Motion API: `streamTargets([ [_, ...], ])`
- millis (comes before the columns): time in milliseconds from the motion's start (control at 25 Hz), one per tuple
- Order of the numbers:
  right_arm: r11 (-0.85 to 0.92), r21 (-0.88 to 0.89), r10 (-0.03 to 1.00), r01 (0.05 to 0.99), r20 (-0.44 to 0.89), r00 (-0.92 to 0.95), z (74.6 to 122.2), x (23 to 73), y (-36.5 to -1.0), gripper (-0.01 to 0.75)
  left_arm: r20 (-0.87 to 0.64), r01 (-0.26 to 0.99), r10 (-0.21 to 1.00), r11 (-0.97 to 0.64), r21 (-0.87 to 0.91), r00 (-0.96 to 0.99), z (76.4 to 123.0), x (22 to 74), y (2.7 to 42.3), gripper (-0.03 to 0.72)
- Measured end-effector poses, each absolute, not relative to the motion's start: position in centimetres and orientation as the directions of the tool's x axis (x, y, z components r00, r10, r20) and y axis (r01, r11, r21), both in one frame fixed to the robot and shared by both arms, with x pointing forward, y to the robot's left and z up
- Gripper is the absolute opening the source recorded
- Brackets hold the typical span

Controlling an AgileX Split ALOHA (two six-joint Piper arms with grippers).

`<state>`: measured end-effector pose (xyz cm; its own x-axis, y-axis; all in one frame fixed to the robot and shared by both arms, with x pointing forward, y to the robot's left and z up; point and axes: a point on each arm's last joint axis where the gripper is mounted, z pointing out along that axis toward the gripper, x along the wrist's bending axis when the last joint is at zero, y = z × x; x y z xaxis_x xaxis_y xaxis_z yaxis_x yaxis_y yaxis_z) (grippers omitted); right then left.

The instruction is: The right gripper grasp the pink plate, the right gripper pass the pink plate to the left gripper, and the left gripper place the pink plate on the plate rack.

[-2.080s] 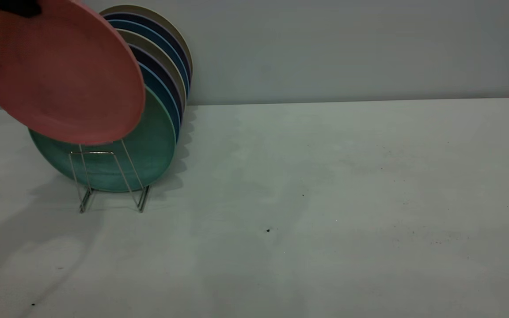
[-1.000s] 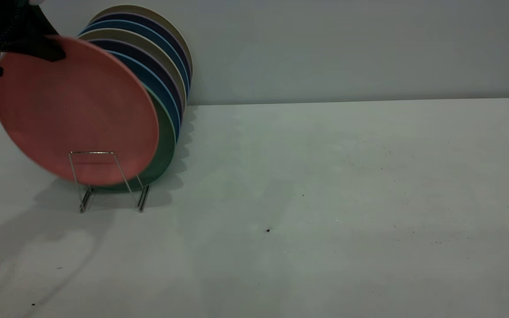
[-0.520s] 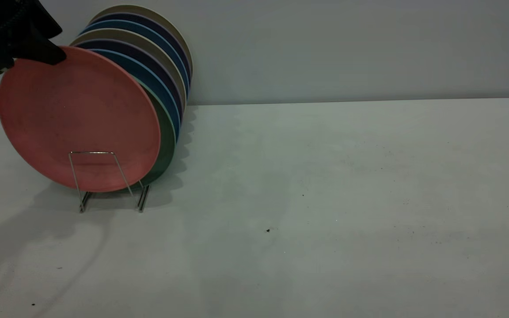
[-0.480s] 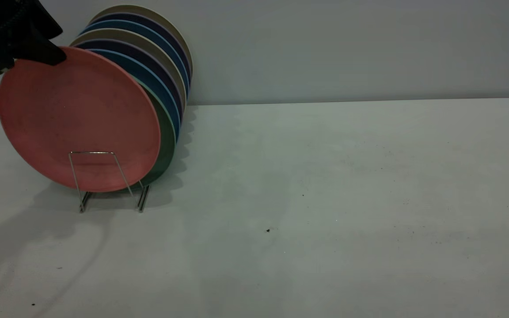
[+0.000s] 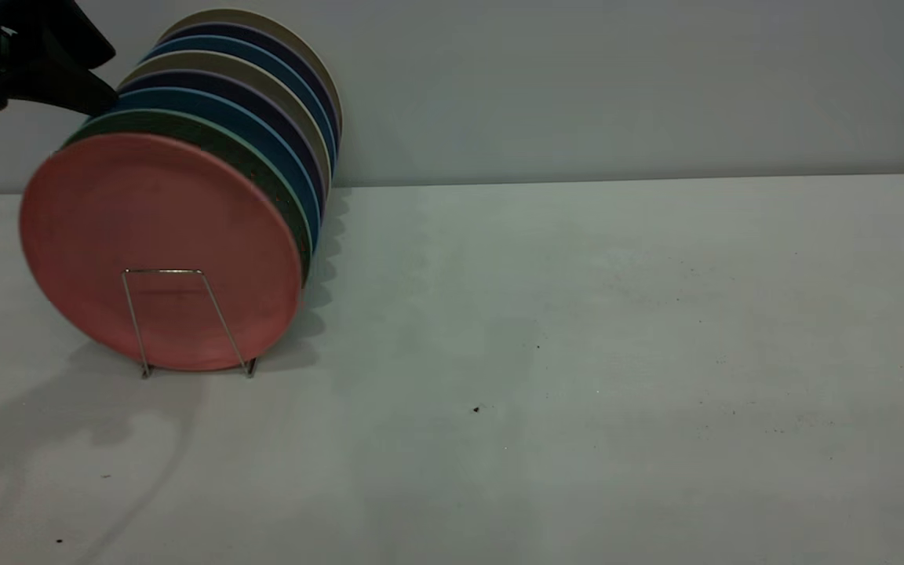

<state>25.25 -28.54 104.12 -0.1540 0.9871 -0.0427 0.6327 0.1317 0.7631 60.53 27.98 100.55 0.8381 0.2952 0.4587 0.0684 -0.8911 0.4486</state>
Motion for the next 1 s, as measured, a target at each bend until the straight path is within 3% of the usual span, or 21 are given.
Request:
streamTargets([
  [240, 0.132, 0.763, 0.987, 0.632, -0.044, -0.154, 104.1, 25.2, -28.5, 0.429, 0.441, 0.173, 0.456, -0.821, 0.545, 0.773, 104.2, 59.2, 27.9, 0.423],
  [400, 0.148, 0.768, 0.983, 0.623, -0.045, -0.177, 104.1, 25.1, -28.5, 0.429, 0.348, 0.279, 0.619, -0.692, 0.666, 0.704, 108.2, 56.8, 27.6, 0.423],
  [520, 0.156, 0.770, 0.980, 0.619, -0.042, -0.195, 104.1, 25.0, -28.6, 0.429, 0.294, 0.316, 0.676, -0.625, 0.713, 0.676, 111.0, 54.3, 27.3, 0.423],
  [800, 0.147, 0.788, 0.981, 0.597, -0.038, -0.191, 104.1, 24.5, -28.9, 0.429, 0.202, 0.431, 0.750, -0.554, 0.713, 0.629, 115.7, 47.1, 27.4, 0.423],
  [1000, 0.064, 0.803, 0.996, 0.592, -0.019, -0.083, 104.1, 24.2, -29.6, 0.429, 0.081, 0.643, 0.864, -0.430, 0.634, 0.497, 116.6, 42.6, 28.2, 0.423],
])
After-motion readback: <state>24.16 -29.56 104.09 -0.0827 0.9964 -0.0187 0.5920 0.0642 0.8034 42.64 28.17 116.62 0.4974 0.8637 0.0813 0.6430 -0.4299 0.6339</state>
